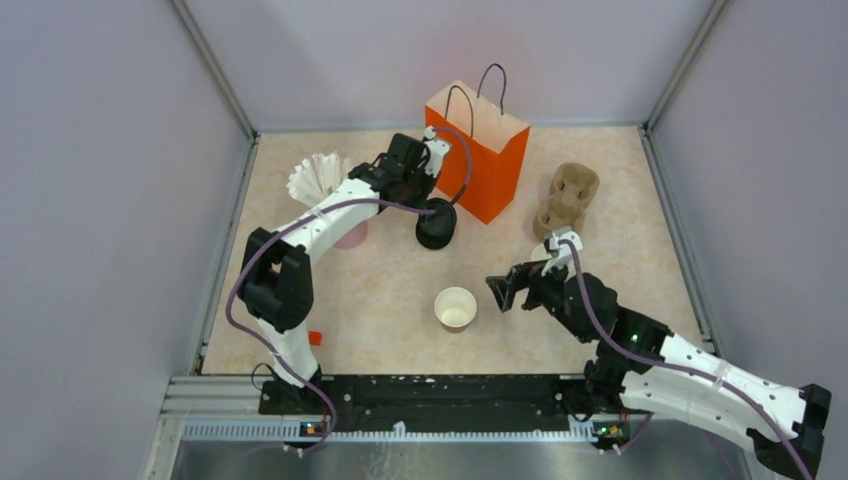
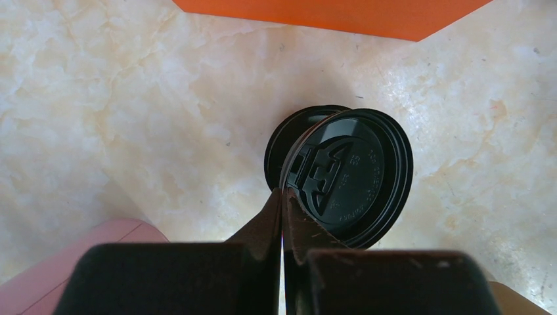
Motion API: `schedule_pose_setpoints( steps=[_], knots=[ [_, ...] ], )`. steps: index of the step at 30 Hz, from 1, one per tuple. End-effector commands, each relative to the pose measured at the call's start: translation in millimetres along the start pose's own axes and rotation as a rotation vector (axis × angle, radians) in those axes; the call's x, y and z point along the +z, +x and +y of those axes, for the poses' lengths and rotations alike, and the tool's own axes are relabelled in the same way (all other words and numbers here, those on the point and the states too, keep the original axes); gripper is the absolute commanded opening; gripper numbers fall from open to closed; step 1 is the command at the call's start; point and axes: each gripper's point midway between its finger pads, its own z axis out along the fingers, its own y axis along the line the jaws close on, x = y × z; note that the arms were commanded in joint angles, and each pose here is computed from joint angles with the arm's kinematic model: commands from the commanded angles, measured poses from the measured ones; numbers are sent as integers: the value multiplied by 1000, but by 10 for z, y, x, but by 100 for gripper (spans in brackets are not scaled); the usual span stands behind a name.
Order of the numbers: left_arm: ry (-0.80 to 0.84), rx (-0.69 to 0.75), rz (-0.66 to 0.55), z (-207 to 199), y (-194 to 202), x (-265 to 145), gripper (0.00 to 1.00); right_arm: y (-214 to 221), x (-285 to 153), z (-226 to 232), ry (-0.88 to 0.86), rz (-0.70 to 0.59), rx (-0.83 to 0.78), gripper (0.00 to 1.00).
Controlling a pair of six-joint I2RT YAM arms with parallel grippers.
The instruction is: Pack the takeout coffee
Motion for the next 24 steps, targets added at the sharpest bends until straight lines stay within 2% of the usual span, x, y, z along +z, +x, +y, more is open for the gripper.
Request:
schedule_pose_setpoints(
  steps=[1, 3, 7, 13, 19, 24],
  knots=[
    [26, -51, -66, -71, -200, -360, 0, -305, 117, -72, 66, -130, -122, 94],
    [59, -66, -67, -134, -208, -452, 0, -504, 165, 43, 33, -181, -191, 94],
    [142, -101, -71, -305, -202, -691, 0, -678, 207, 478, -189, -241, -432, 94],
    [259, -124, -149, -524, -347, -1109, 0, -781, 121, 901, -445, -377, -994, 95],
    [287, -143, -177, -592, -338, -1370, 0, -805, -39, 975, -512, -482, -1250, 92],
    [302, -162, -195, -628, -311, -1485, 0, -791, 7, 922, -482, -489, -1404, 86]
  ],
)
